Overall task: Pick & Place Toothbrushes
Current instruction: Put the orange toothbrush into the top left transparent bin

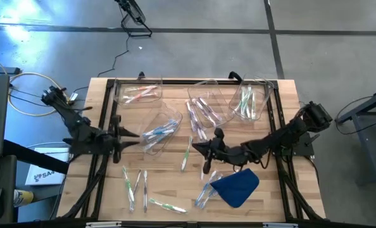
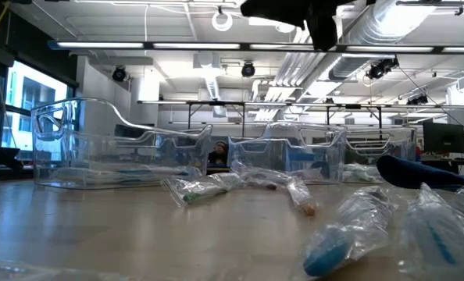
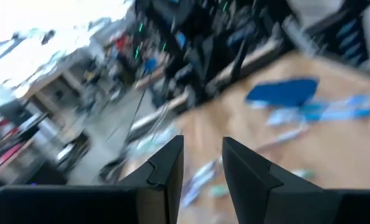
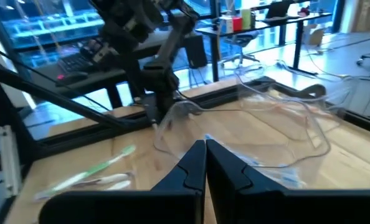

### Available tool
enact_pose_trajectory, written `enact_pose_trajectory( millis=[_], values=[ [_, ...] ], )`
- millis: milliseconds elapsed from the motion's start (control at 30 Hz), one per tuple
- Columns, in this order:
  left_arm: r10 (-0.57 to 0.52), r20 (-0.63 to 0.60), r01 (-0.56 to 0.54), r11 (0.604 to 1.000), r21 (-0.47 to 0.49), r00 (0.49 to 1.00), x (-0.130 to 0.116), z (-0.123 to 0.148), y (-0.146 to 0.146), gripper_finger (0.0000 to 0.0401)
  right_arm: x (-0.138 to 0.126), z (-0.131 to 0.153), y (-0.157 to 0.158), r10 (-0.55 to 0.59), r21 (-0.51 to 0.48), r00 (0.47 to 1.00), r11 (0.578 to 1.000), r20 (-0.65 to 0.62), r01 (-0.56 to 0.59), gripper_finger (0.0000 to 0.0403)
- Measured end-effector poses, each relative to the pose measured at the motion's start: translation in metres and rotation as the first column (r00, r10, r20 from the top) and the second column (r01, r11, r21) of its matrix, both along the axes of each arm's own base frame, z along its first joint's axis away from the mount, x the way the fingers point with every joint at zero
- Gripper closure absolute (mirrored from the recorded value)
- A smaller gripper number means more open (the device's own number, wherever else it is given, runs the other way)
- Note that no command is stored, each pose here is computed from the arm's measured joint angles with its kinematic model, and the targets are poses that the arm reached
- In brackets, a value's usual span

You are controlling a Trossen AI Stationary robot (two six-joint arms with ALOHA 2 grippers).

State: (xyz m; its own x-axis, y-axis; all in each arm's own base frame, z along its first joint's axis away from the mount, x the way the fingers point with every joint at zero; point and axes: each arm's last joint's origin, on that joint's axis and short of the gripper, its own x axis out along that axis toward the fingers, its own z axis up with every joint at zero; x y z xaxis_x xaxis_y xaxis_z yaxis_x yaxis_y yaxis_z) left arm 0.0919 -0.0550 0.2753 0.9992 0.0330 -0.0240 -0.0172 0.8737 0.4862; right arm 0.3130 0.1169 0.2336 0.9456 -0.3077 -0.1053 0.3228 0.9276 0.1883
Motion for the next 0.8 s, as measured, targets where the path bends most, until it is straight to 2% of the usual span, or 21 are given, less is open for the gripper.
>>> enact_pose_trajectory(
  millis=[133, 300, 500, 700, 800],
  values=[
    [-0.094, 0.054, 0.096, 0.995, -0.028, 0.994, -0.004, 0.001, 0.001, 0.0295, -0.001, 0.001, 0.003, 0.009, 0.003, 1.000, 1.000, 0.008, -0.009, 0.0399],
    [-0.097, 0.070, 0.101, 0.994, -0.048, 0.993, -0.005, 0.008, 0.002, 0.0295, 0.000, 0.002, 0.002, 0.046, -0.014, 0.999, 0.999, 0.006, -0.046, 0.0399],
    [-0.096, 0.073, 0.102, 0.991, -0.091, 0.993, -0.006, 0.009, 0.002, 0.0295, 0.004, 0.001, -0.003, 0.156, -0.047, 0.988, 0.987, -0.015, -0.156, 0.0399],
    [-0.095, 0.073, 0.102, 0.990, -0.101, 0.993, -0.006, 0.009, 0.002, 0.0295, 0.006, 0.001, -0.008, 0.133, -0.048, 0.991, 0.990, -0.014, -0.134, 0.0399],
    [-0.096, 0.065, 0.102, 0.990, -0.095, 0.993, -0.005, 0.008, 0.002, 0.0295, 0.006, 0.001, -0.007, 0.159, -0.043, 0.987, 0.986, -0.015, -0.160, 0.0399]
  ],
)
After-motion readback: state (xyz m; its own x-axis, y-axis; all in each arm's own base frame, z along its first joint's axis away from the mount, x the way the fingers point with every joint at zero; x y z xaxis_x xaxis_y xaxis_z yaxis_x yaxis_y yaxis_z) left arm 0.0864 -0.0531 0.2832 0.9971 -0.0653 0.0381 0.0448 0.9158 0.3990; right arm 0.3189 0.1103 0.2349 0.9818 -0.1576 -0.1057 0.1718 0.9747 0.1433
